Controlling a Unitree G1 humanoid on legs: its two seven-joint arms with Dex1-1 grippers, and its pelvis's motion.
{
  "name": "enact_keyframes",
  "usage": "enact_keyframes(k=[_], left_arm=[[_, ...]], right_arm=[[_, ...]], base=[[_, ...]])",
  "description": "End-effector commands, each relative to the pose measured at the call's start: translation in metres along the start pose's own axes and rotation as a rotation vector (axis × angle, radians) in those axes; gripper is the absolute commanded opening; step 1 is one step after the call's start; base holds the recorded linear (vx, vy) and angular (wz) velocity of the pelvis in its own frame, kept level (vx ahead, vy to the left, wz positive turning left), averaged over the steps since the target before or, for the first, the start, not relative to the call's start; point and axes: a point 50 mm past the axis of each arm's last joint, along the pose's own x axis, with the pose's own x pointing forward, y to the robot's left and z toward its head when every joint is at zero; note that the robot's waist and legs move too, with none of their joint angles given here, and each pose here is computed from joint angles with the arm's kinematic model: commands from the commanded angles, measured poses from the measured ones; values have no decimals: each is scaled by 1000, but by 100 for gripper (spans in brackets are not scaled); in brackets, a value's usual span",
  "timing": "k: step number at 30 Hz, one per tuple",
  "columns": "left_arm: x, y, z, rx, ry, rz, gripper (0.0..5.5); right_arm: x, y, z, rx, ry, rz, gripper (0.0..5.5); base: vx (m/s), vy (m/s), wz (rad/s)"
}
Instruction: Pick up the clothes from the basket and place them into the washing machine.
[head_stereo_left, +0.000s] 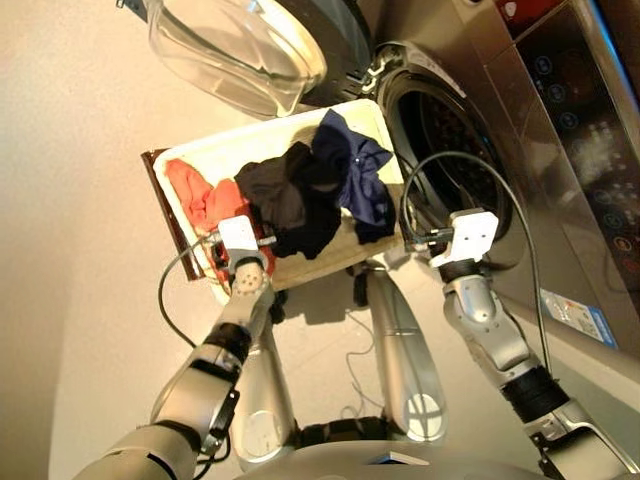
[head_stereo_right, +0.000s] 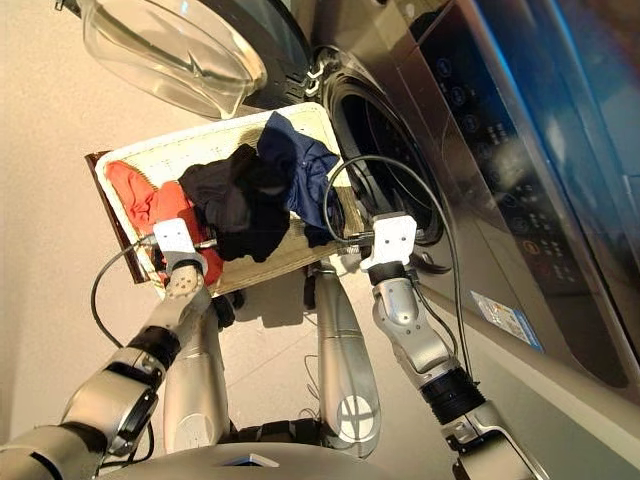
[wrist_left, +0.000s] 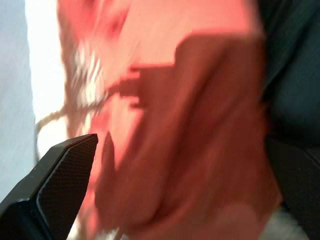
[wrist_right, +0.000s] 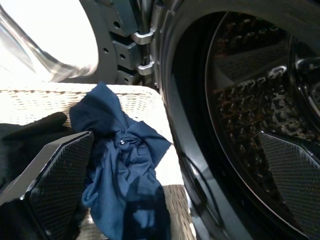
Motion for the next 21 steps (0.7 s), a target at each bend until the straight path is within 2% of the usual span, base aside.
enact_keyframes(k=[1, 21], left_arm=[[3, 5, 8, -51, -23, 55, 550], [30, 31, 36, 48, -35, 136, 550]], right_arm=[[0, -6, 30, -18, -161, 11, 550], [-2, -4, 34, 32, -176, 60, 550]], base=[[0, 0, 0], [0, 0, 0]])
